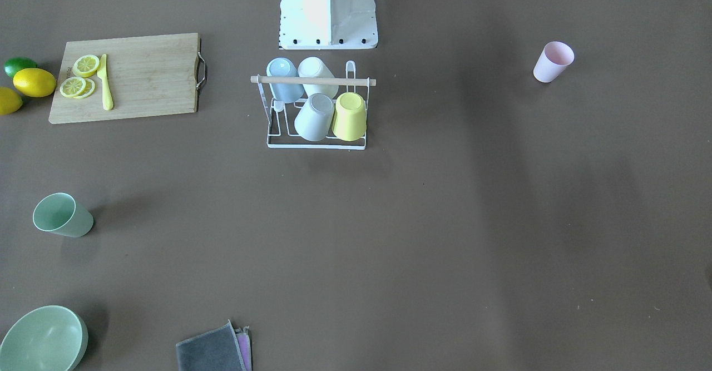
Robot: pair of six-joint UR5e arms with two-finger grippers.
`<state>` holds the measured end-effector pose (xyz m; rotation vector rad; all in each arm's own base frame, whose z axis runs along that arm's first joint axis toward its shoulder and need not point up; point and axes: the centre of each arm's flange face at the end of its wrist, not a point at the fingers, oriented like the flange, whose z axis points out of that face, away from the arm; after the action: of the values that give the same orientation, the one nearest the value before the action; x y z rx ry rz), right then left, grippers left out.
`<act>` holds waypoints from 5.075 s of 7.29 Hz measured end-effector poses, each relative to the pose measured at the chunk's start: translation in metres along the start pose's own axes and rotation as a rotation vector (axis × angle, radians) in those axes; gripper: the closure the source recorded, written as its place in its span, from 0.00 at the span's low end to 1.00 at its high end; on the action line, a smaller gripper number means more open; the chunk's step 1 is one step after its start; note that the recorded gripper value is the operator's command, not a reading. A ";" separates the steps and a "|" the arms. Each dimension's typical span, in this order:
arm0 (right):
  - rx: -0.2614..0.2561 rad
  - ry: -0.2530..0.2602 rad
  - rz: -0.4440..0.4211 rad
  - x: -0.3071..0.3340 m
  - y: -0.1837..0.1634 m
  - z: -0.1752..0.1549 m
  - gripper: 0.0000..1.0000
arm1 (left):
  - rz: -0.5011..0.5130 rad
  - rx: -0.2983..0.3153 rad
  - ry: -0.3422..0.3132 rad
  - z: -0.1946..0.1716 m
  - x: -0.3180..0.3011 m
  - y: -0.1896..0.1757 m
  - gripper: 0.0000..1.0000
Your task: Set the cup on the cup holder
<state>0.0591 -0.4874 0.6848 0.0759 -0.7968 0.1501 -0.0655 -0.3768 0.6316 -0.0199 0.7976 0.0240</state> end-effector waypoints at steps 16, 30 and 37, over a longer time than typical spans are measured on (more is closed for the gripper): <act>-0.014 0.005 0.015 0.007 0.004 0.007 0.00 | 0.016 0.018 0.000 -0.001 0.000 -0.011 0.02; -0.023 0.007 0.025 0.013 0.011 0.010 0.00 | 0.325 -0.297 -0.347 0.011 0.251 -0.124 0.02; 0.014 -0.007 -0.034 -0.016 -0.005 -0.006 0.00 | 0.746 -0.777 -0.667 0.119 0.429 -0.048 0.02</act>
<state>0.0537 -0.4936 0.6690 0.1033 -0.8010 0.1230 0.3209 -0.4158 0.4081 -0.4274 0.0524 0.9976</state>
